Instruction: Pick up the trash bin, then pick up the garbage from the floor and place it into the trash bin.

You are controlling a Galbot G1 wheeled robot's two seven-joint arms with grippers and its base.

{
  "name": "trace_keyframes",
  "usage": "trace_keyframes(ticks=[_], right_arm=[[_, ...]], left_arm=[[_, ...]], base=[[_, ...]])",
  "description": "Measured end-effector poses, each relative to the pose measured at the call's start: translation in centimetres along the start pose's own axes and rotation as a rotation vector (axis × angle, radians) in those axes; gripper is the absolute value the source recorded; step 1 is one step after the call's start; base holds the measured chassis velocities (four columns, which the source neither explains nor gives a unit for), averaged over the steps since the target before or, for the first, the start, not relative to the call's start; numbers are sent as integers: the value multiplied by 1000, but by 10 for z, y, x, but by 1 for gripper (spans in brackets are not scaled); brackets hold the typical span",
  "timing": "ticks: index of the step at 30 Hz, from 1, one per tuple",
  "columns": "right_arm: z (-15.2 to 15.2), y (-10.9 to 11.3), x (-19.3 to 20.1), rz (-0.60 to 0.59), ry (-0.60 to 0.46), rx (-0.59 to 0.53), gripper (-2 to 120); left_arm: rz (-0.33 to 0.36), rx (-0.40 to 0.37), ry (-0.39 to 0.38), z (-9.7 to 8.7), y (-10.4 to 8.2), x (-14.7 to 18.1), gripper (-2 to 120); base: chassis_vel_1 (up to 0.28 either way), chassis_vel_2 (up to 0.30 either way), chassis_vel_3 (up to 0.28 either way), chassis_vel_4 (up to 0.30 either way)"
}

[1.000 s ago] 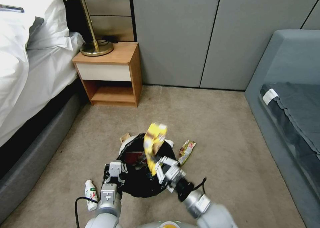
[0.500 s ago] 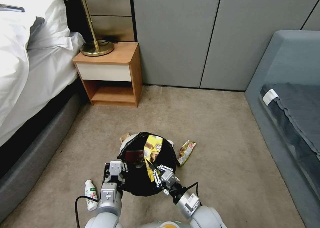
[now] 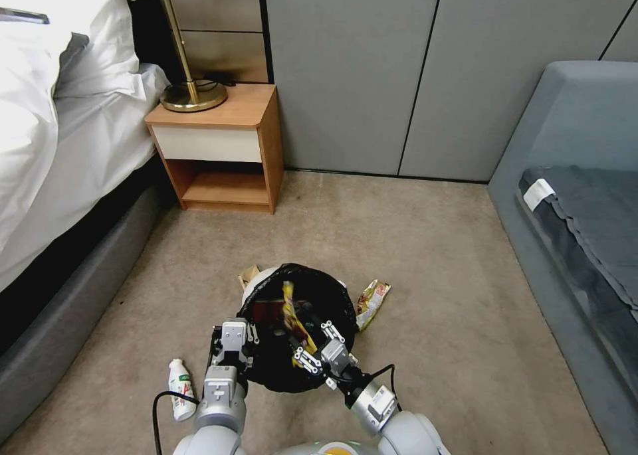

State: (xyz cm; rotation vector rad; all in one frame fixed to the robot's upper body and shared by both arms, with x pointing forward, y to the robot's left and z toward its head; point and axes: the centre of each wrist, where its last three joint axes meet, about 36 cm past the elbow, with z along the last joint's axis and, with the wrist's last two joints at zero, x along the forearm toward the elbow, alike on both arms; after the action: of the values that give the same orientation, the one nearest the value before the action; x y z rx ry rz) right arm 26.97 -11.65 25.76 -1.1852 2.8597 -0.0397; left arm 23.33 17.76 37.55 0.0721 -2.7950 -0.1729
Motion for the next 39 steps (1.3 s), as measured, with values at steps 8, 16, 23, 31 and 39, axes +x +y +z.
trace_keyframes(ticks=[8,16,23,31,39], right_arm=[[-3,2,2,-5,-2,10,96],[-27,2,5,-10,-68,50,100],[-79,-2,4,85,-216,48,100],[-153,-24,23,477,-360,47,100],[-147,-39,43,594,-338,57,100]], left_arm=[[4,-6,-1,0,-2,1,1],[3,-11,-3,-1,-1,2,1],[-5,-8,-4,0,0,-1,1],[-17,-3,0,1,6,-3,1],[-23,6,2,1,10,-6,1]], base=[[0,0,0,0],[0,0,0,0],[0,0,0,0],[0,0,0,0],[0,0,0,0]])
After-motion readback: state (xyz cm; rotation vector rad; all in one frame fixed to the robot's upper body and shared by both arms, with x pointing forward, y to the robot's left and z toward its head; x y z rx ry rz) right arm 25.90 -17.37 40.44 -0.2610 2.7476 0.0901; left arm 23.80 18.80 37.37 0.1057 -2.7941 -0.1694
